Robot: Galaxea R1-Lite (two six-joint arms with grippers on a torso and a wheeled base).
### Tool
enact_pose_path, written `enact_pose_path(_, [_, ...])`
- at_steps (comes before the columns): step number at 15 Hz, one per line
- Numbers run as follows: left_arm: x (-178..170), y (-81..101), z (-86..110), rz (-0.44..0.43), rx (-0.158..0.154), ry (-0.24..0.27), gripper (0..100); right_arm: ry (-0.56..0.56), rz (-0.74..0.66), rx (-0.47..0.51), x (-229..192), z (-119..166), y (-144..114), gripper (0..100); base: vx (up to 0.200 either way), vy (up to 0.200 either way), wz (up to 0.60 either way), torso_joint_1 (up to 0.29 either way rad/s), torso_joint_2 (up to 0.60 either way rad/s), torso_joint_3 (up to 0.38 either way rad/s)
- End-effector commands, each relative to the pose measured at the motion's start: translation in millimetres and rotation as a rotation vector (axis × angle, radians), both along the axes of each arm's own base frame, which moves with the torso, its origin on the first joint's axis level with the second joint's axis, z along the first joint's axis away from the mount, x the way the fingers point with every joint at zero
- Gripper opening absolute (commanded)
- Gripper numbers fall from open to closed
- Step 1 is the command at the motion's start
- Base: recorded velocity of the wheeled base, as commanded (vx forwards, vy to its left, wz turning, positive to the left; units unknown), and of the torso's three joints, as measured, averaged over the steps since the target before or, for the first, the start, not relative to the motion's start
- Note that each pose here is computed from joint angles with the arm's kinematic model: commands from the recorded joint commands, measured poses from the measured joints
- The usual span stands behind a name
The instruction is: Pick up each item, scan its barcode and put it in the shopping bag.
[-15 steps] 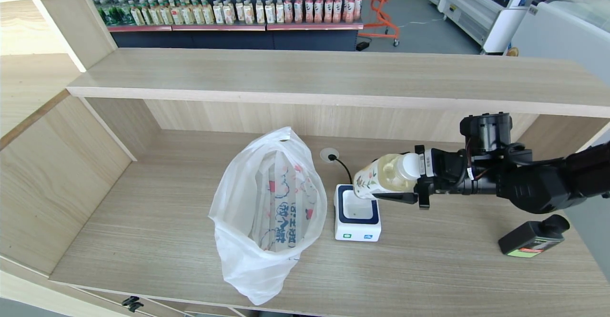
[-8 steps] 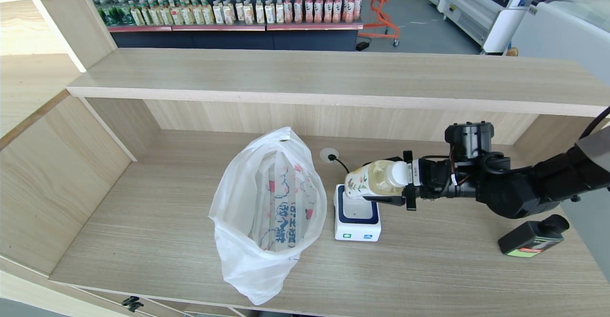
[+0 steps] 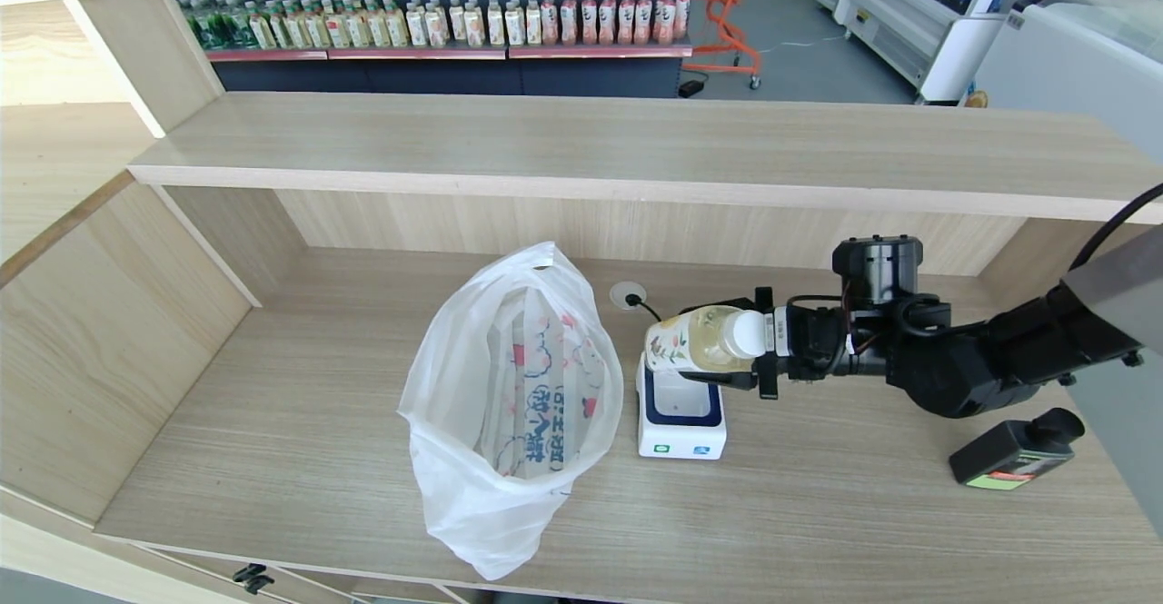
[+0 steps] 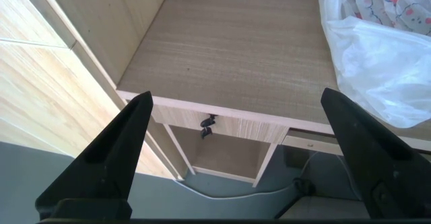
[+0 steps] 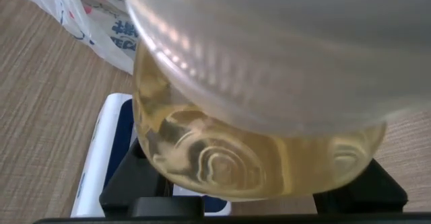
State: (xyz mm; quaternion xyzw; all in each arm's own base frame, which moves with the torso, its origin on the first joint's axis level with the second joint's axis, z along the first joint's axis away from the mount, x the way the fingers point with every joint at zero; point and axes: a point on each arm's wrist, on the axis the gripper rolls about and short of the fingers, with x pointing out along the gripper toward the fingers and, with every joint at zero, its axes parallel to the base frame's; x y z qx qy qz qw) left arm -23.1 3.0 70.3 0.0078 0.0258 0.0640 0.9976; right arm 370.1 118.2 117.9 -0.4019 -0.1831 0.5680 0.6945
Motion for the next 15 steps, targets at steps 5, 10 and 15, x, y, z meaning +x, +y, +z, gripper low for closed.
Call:
enact_pose_path(5, [0, 0.0, 0.0, 0.0, 0.0, 0.0, 100, 0.138, -0.077, 0.137, -33, 66, -18, 0, 0.0, 0.0, 0.0, 0.0, 0.0, 0.0])
enact_pose_path(10, [0, 0.0, 0.0, 0.0, 0.0, 0.0, 100, 0.576, -0.13, 0.435, -135, 148, -43, 0, 0.0, 0.0, 0.0, 0.0, 0.0, 0.0])
enact_pose_path(15, [0, 0.0, 0.0, 0.0, 0.0, 0.0, 100, 0.649, -0.295, 0.489, -134, 132, -52, 0, 0.0, 0.0, 0.0, 0.0, 0.0, 0.0])
